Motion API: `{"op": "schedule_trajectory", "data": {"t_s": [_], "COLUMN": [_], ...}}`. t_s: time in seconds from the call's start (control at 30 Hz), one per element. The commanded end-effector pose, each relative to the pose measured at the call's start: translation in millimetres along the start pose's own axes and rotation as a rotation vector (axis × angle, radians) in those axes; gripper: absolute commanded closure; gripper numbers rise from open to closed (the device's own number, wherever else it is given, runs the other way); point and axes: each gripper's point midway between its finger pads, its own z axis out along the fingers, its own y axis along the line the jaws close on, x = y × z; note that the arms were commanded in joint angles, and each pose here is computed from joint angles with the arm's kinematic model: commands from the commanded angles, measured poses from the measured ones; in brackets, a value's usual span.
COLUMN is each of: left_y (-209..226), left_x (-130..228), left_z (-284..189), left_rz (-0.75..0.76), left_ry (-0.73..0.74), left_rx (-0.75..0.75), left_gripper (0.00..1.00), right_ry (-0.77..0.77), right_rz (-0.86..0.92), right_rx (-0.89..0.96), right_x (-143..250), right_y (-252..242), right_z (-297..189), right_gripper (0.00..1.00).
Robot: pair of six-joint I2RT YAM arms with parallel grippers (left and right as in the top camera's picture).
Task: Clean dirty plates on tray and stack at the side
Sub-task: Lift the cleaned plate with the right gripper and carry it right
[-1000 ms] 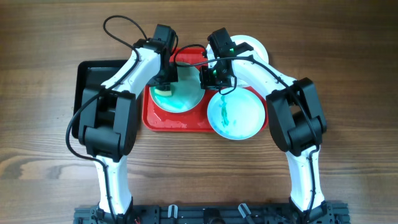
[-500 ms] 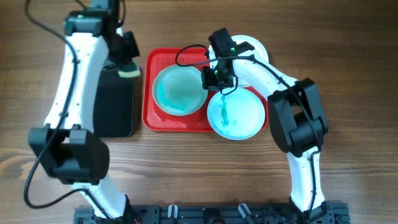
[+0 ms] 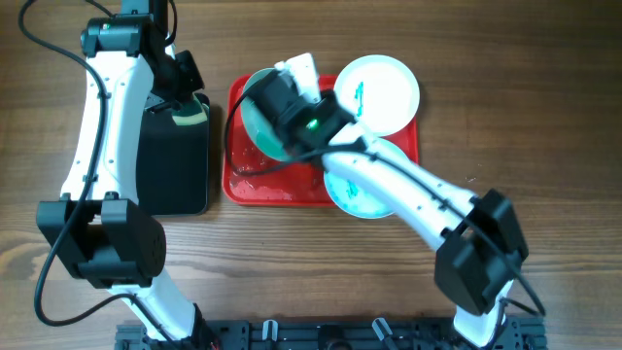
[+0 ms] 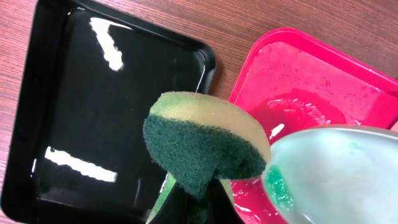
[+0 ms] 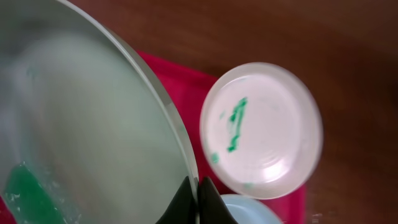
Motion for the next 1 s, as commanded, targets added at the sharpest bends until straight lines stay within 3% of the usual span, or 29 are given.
{"op": "schedule_trajectory", "data": {"t_s": [0.0, 0.3, 0.6, 0.67, 0.83, 0.97], "left_y": [-1, -1, -1, -1, -1, -1], "left_x": [2, 2, 2, 2, 2, 2], "left_z": [4, 4, 4, 4, 4, 4], "left_rz": [-0.020, -0.019, -0.019, -0.020, -0.019, -0.019], "left_ry": [0.016, 0.016, 0.016, 0.016, 0.016, 0.016], "left_rx": [0.010, 0.010, 0.010, 0.010, 0.010, 0.010], "left_gripper": [0.96, 0.96, 0.96, 0.96, 0.96, 0.96], "right_ry": [-0.157, -0.330, -0.329, -0.283, -0.005, 0.170], "right_rz": [-0.046, -0.093, -0.097, -0.111, -0.125, 0.011], "right_rx": [0.288, 0.565, 0.551, 0.446, -0.041, -0.352], "right_x": [-20, -37, -37, -30, 14, 20], "right_y": [-27, -44, -40, -25, 32, 25], "right_z": [-29, -80, -81, -70, -27, -12], "right_gripper": [0.96, 0.96, 0.96, 0.96, 0.96, 0.96]}}
